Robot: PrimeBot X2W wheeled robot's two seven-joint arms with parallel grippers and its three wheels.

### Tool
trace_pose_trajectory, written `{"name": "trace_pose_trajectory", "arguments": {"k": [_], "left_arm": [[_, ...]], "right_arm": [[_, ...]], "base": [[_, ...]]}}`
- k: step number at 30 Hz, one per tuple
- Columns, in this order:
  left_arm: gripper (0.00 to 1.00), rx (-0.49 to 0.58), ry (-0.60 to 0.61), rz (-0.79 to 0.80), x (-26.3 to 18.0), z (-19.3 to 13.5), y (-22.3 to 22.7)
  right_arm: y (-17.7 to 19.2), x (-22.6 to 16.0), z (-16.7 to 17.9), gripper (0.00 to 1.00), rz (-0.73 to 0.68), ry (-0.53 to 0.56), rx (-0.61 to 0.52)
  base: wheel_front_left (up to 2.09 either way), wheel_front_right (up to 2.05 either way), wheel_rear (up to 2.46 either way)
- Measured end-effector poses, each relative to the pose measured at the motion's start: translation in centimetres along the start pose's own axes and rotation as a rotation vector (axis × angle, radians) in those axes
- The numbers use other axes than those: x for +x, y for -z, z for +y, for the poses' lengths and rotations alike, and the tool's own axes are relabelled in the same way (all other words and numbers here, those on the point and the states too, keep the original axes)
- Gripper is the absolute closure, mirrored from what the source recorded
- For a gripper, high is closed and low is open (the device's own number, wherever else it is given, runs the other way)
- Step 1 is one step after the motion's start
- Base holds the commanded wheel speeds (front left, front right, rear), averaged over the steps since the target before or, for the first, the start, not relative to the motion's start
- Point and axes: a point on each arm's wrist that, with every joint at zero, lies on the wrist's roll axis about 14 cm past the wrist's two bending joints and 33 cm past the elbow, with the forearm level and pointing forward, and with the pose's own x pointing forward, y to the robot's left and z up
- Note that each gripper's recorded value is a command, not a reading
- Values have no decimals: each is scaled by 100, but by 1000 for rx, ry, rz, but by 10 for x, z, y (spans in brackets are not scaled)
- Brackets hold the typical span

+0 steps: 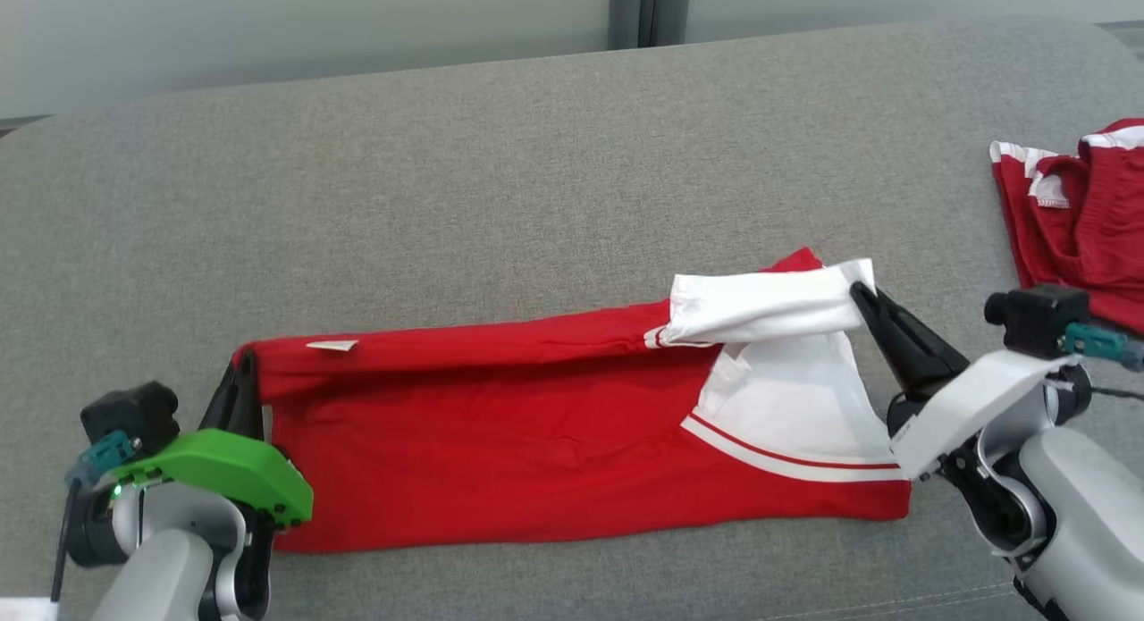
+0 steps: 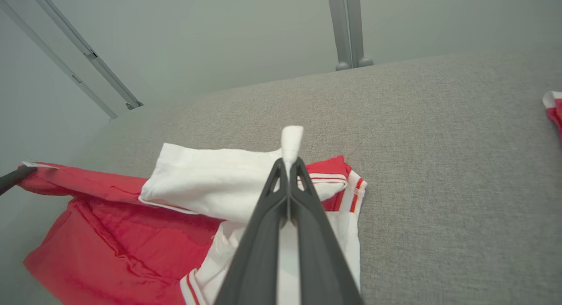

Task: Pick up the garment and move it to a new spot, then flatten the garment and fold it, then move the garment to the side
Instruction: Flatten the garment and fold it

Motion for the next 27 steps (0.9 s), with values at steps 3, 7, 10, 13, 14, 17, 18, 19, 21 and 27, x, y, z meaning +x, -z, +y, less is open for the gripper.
{"name": "trace_pose_trajectory", "arguments": {"k": [3, 7, 10, 13, 14, 17, 18, 19, 21, 27], "left_arm": [[100, -21, -10, 33, -11, 1, 14], [100, -42, -31, 70, -19, 3, 29], [100, -57, -45, 106, -24, 6, 41], [100, -60, -66, 147, -26, 10, 54], [100, -58, -73, 157, -27, 12, 57], [100, -58, -85, 178, -28, 14, 65], [100, -58, -85, 184, -29, 14, 67], [72, -57, -85, 187, -30, 14, 69], [0, -63, -87, 185, -31, 14, 69], [0, -94, -104, 161, -40, 17, 69]], "right_arm": [[11, -13, -1, 100, 18, 23, 26], [26, -22, -1, 100, 42, 48, 54], [36, -26, 0, 100, 62, 62, 73], [45, -27, 1, 100, 83, 72, 72], [47, -27, 1, 100, 86, 77, 75], [54, -29, -2, 100, 101, 92, 47], [56, -29, -3, 92, 102, 98, 42], [57, -30, -3, 73, 101, 100, 38], [59, -31, -2, 23, 94, 101, 22], [70, -52, -6, 0, 90, 128, -33]], "base": [[0, 0, 0], [0, 0, 0], [0, 0, 0], [0, 0, 0], [0, 0, 0], [0, 0, 0], [0, 0, 0], [0, 0, 0], [0, 0, 0], [0, 0, 0]]}}
